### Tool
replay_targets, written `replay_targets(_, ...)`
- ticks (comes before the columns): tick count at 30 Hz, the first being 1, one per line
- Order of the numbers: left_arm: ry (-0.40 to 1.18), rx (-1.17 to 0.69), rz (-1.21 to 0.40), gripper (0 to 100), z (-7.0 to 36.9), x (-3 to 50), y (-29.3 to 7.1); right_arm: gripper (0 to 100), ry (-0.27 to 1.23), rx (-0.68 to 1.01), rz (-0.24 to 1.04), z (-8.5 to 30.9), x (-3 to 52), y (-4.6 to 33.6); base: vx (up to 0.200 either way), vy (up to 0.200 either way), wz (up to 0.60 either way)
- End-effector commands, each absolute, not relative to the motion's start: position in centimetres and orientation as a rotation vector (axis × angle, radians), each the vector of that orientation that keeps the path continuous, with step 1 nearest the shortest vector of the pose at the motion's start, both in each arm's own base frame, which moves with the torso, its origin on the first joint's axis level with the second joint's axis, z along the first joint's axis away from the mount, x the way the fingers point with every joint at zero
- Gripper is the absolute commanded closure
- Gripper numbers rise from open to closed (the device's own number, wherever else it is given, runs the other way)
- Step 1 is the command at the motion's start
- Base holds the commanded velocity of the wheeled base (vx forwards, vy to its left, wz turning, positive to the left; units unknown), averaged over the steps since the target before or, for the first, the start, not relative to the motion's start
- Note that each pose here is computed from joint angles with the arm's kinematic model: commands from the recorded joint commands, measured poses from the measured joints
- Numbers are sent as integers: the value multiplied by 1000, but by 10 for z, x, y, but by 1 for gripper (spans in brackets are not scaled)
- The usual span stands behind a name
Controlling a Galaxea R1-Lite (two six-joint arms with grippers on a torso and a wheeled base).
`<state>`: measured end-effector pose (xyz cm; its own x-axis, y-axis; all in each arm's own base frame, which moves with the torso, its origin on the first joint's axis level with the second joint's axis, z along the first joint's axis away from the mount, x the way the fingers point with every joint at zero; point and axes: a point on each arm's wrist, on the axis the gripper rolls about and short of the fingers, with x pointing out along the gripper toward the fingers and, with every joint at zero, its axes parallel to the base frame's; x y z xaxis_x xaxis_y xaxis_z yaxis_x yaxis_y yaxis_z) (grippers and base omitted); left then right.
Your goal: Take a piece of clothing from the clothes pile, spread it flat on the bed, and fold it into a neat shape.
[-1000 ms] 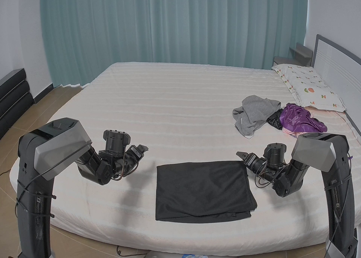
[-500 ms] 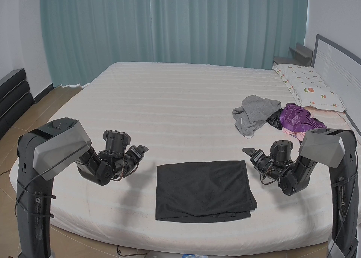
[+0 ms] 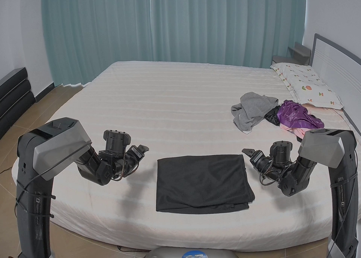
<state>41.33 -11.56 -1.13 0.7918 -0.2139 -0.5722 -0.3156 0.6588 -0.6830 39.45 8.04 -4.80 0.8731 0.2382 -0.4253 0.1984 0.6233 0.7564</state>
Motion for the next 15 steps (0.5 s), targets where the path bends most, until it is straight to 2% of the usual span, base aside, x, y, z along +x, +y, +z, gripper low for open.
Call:
replay_targets(1, 669, -873, 58, 0, -7, 413, -116, 0, 528, 906, 23, -50, 395, 82, 0, 0, 0)
replay_targets(5, 674, -873, 58, 0, -7, 410, -115, 0, 528, 905, 23, -50, 395, 82, 0, 0, 0)
replay_targets(15, 678, -869, 54, 0, -7, 409, -118, 0, 531, 903, 22, -51, 394, 82, 0, -200, 0)
